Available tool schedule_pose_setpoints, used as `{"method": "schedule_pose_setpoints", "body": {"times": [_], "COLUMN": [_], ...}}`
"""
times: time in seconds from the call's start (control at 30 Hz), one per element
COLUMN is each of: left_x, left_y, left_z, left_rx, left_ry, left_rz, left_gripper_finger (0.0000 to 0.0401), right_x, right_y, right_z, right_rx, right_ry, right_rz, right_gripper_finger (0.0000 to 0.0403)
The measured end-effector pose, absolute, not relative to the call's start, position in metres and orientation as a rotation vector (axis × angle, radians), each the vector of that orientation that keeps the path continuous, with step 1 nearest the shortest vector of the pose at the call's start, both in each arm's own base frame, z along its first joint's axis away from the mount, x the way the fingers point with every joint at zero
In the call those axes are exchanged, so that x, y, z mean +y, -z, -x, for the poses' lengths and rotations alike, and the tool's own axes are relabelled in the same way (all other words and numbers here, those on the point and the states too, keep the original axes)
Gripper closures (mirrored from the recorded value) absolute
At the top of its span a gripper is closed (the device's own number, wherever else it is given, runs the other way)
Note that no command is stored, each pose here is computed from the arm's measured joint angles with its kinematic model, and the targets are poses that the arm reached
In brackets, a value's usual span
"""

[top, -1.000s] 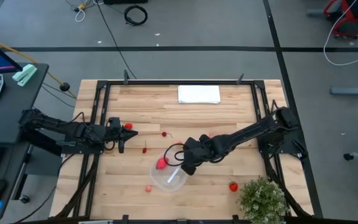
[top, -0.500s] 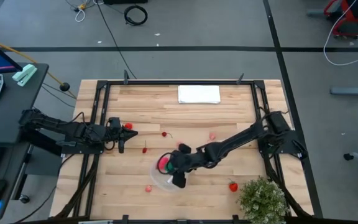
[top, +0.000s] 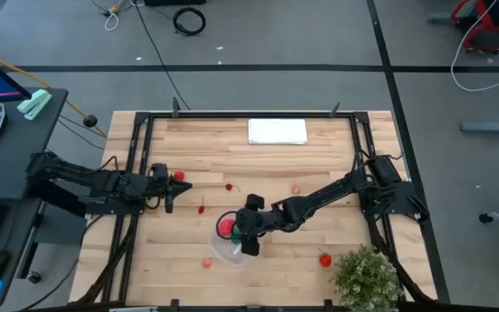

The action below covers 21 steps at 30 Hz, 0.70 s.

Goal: Pick and placing Produce into tupperware
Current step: Put the red strawberry into the transparent bin

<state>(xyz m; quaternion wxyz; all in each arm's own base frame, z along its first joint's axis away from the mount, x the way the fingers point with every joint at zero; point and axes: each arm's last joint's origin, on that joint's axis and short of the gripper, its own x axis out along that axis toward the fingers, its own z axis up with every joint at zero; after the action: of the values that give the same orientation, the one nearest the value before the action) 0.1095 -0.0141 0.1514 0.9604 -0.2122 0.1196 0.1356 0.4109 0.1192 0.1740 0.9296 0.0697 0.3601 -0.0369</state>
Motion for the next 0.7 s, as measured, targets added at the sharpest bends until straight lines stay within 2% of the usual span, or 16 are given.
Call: {"method": "schedule_pose_setpoints", "body": {"times": [0.27, 0.4, 0.57, 0.7], "left_x": [-0.009, -0.003, 0.005, 0.007], "left_y": [-0.153, -0.157, -0.145, -0.139], "left_z": [-0.110, -0.109, -0.102, -0.105], "left_rx": [0.238, 0.303, 0.465, 0.517], "left_ry": [-0.305, -0.368, -0.511, -0.533], "left_rz": [0.302, 0.249, 0.371, 0.391], "left_gripper_finger": [0.0354, 0.0314, 0.0248, 0.0213], "right_x": [0.088, 0.075, 0.067, 0.066], "right_y": [-0.201, -0.221, -0.239, -0.244], "right_z": [-0.413, -0.409, -0.404, -0.401], "right_rx": [0.669, 0.630, 0.588, 0.589], "right_ry": [0.138, 0.164, 0.174, 0.168], "right_rz": [-0.092, -0.098, -0.104, -0.074], "right_gripper_finger": [0.0115, 0.0118, 0.0121, 0.0121]}}
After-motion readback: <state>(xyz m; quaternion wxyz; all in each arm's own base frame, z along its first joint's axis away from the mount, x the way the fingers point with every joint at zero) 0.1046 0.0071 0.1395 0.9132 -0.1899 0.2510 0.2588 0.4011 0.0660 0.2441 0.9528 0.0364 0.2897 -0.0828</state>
